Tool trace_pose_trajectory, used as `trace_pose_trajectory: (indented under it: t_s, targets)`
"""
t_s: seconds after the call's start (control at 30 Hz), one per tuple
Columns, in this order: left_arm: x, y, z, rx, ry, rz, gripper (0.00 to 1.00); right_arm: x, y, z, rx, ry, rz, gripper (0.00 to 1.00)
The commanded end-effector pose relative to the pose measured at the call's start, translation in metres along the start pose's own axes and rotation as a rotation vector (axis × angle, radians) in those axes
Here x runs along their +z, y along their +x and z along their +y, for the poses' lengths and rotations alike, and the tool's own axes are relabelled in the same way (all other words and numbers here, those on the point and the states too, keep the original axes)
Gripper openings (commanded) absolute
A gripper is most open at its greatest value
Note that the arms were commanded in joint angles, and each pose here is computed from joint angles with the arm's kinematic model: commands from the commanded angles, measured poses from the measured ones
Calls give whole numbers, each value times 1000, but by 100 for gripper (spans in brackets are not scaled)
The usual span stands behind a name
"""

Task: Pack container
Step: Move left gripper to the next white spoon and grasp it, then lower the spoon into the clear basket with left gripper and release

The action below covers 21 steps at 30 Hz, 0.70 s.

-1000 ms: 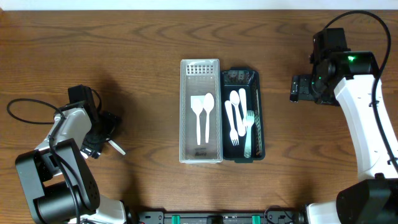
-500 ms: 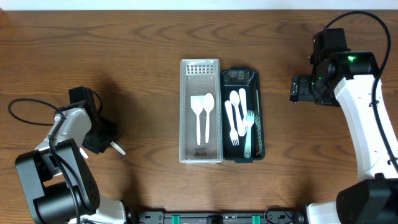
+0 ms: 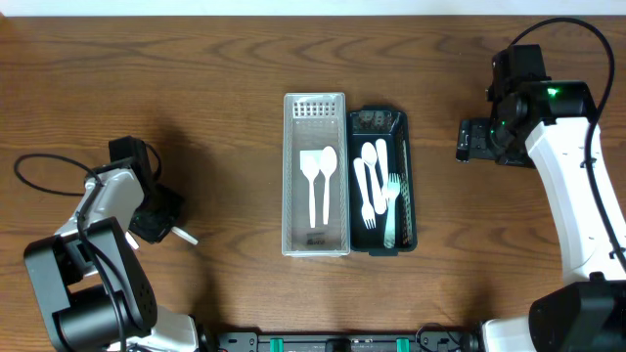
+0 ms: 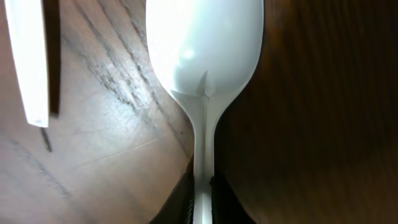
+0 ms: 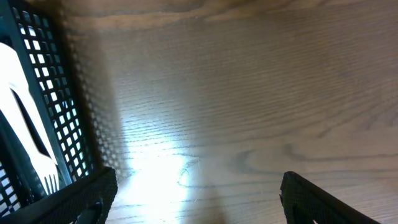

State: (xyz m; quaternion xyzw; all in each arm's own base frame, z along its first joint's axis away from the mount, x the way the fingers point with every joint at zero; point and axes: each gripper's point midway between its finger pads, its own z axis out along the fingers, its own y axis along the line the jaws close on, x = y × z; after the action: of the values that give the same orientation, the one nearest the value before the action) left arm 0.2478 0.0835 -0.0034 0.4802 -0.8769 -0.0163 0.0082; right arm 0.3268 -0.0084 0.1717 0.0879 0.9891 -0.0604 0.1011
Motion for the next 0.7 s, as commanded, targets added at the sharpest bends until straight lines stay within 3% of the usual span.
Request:
trace_pose_trajectory:
  t_s: [0.0,0.23,0.43,0.67]
  targets:
    - [-22,-10,-15,105,21,-45,7,0,-1,-4,-1,7,-2,87]
    - [-123,0,-68,346,152,-203,7,0,-2,-4,0,6,-7,87]
    - [-204,57,-117,589,292,-306,7,0,-3,-4,1,5,-13,87]
    - [-204,141,-155,861,334,-275,7,0,-3,-4,0,5,-12,87]
